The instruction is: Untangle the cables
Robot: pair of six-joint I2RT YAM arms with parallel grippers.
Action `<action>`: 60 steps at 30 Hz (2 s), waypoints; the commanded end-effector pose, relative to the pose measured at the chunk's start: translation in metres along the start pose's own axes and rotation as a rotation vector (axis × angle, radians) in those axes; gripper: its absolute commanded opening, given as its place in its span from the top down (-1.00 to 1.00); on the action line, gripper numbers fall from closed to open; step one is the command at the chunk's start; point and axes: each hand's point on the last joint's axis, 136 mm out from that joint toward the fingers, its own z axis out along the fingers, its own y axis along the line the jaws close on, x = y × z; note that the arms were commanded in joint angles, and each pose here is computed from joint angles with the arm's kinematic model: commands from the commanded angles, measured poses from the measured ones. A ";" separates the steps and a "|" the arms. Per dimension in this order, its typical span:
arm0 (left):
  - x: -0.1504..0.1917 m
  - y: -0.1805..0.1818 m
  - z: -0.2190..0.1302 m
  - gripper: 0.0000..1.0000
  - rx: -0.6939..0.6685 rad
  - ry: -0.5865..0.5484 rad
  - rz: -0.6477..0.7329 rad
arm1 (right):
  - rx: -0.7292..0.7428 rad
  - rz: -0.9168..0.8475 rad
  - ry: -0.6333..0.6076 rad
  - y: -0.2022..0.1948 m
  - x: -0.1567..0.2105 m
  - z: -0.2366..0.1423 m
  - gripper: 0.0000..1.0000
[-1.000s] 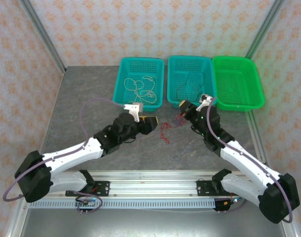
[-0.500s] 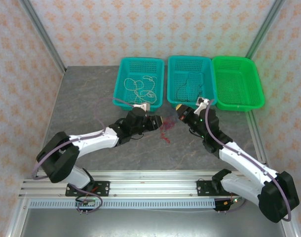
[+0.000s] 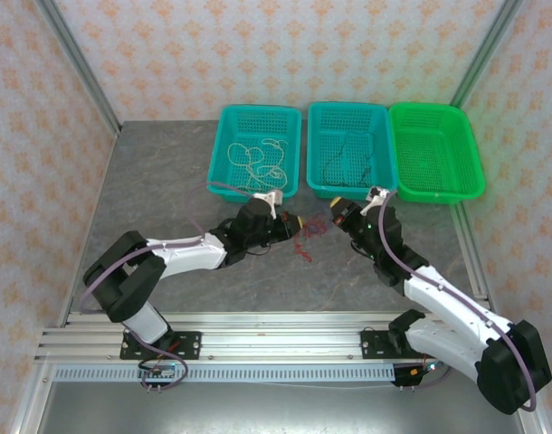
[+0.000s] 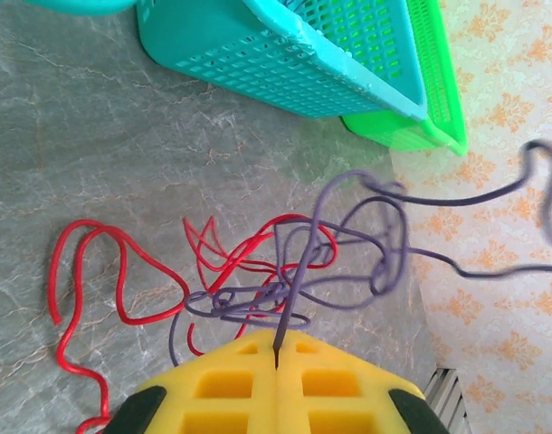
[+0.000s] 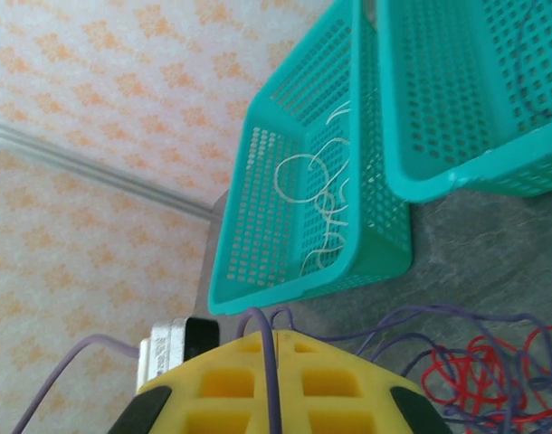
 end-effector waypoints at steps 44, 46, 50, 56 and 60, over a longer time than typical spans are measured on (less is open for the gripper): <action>-0.099 -0.018 -0.286 1.00 -0.256 -0.655 0.238 | 0.726 -0.255 -0.023 -0.183 0.031 0.022 -0.42; -0.097 -0.013 -0.284 1.00 -0.248 -0.640 0.225 | 0.712 -0.248 -0.013 -0.184 0.032 0.019 -0.33; -0.084 -0.014 -0.252 1.00 -0.182 -0.540 0.211 | 0.520 -0.258 0.078 -0.149 0.043 0.034 -0.28; -0.083 -0.022 -0.231 1.00 -0.138 -0.490 0.201 | -0.145 -0.492 0.271 0.002 0.094 0.038 -0.45; -0.090 -0.030 -0.235 1.00 -0.126 -0.511 0.202 | -0.380 -0.681 0.354 0.070 0.147 0.022 -0.54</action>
